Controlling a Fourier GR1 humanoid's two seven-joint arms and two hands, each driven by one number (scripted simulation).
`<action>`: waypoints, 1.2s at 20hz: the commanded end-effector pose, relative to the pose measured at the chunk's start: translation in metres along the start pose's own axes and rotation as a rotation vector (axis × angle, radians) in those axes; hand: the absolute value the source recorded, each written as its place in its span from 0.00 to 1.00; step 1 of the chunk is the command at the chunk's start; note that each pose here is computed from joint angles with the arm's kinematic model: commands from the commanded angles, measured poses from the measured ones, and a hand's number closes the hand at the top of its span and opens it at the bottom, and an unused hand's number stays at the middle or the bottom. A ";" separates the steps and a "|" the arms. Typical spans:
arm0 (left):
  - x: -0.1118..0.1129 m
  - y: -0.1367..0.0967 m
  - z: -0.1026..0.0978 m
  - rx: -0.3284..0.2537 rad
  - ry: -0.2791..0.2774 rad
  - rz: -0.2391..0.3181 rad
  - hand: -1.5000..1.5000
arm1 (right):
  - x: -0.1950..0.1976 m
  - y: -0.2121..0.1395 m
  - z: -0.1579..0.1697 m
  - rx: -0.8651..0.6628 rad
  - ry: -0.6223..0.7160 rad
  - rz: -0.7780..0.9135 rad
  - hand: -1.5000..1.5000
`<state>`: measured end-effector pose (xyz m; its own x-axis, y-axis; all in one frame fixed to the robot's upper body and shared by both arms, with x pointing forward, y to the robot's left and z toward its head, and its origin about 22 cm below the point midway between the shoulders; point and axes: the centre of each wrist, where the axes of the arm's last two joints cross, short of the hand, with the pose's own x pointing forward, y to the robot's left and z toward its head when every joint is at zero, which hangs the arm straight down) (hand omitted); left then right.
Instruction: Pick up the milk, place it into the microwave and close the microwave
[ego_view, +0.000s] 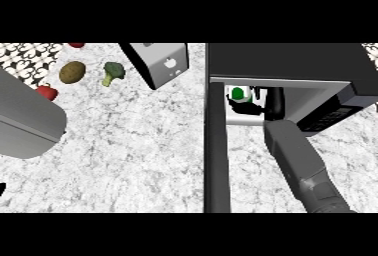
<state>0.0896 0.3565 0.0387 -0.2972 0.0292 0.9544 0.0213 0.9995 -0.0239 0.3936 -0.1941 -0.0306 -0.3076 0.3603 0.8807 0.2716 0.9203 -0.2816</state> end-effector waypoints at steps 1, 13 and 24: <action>-0.009 0.008 0.004 0.009 -0.014 0.017 0.00 | 0.006 -0.009 -0.021 -0.023 -0.056 0.178 1.00; -0.008 0.006 -0.011 -0.046 -0.010 0.014 0.00 | 0.015 -0.002 -0.034 -0.178 -0.025 0.365 1.00; -0.018 0.004 -0.021 -0.056 -0.002 0.013 0.00 | -0.014 -0.064 -0.030 -0.209 0.040 0.440 1.00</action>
<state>0.1093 0.3577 0.0313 -0.3052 0.0359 0.9516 0.0675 0.9976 -0.0160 0.4130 -0.2471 -0.0094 -0.1130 0.6721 0.7318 0.5380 0.6606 -0.5236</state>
